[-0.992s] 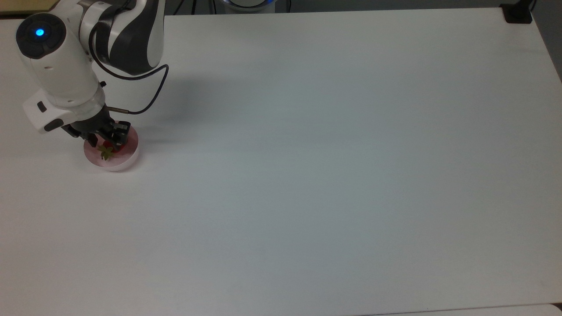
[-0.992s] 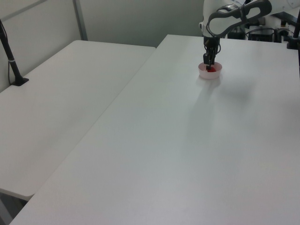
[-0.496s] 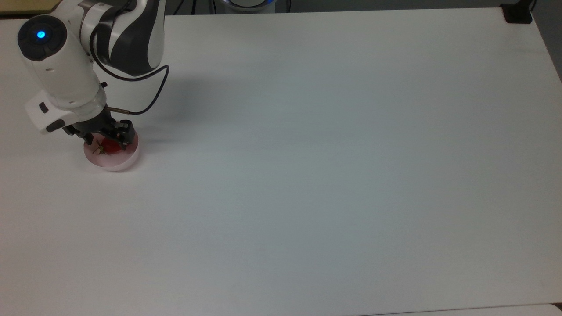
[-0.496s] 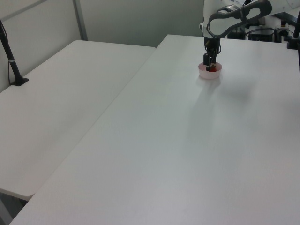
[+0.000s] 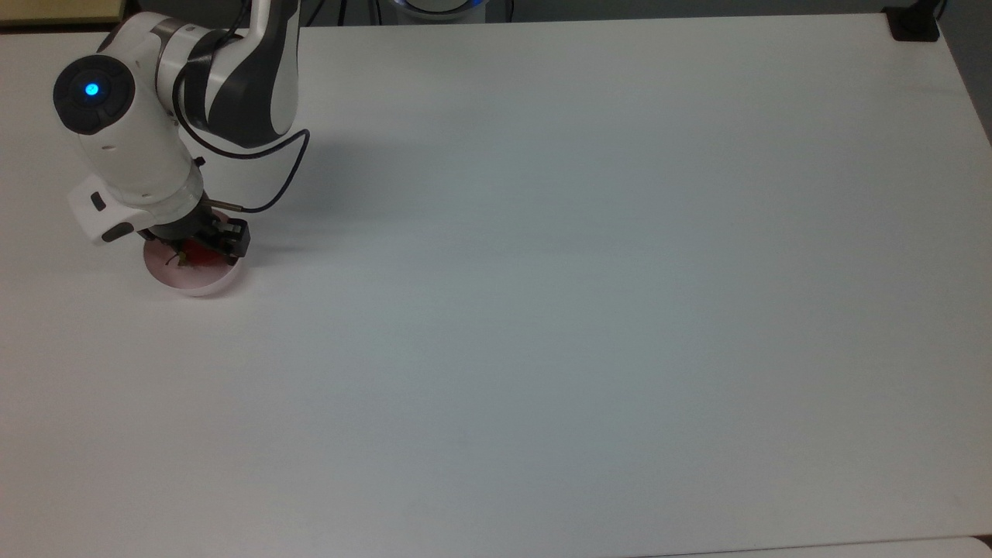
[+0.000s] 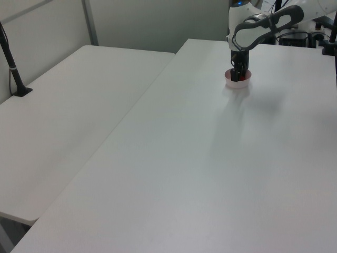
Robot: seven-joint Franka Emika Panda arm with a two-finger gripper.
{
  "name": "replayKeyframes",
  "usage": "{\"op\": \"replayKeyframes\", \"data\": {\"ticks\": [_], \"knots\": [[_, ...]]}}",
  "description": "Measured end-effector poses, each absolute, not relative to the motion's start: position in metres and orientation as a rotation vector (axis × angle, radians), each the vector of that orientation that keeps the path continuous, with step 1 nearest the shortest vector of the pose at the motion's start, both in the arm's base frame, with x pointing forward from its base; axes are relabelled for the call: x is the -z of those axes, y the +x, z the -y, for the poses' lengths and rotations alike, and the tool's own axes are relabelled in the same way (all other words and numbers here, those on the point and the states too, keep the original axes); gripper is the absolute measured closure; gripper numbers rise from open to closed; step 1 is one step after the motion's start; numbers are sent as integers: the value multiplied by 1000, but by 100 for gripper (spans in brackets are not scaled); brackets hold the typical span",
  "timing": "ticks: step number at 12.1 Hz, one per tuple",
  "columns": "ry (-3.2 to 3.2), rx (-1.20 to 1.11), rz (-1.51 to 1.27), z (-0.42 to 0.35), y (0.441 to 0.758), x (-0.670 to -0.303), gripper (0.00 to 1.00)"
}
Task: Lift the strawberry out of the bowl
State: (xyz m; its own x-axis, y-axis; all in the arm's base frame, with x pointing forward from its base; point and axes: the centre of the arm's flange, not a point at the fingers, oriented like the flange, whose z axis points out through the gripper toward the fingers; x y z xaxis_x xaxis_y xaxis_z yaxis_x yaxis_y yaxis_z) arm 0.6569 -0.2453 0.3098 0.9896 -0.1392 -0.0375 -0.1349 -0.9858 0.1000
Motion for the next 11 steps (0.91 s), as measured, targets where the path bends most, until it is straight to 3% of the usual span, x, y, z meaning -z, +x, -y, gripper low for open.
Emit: {"op": "replayKeyframes", "data": {"ticks": [1, 2, 6, 7, 9, 11], "knots": [[3035, 62, 214, 246, 657, -312, 48], [3034, 59, 221, 247, 657, -313, 52], [3030, 46, 236, 253, 656, -319, 52], [3029, 41, 239, 254, 656, -321, 47], [3030, 63, 246, 255, 653, -327, 19], [3030, 107, 279, 255, 648, -332, 18]]}}
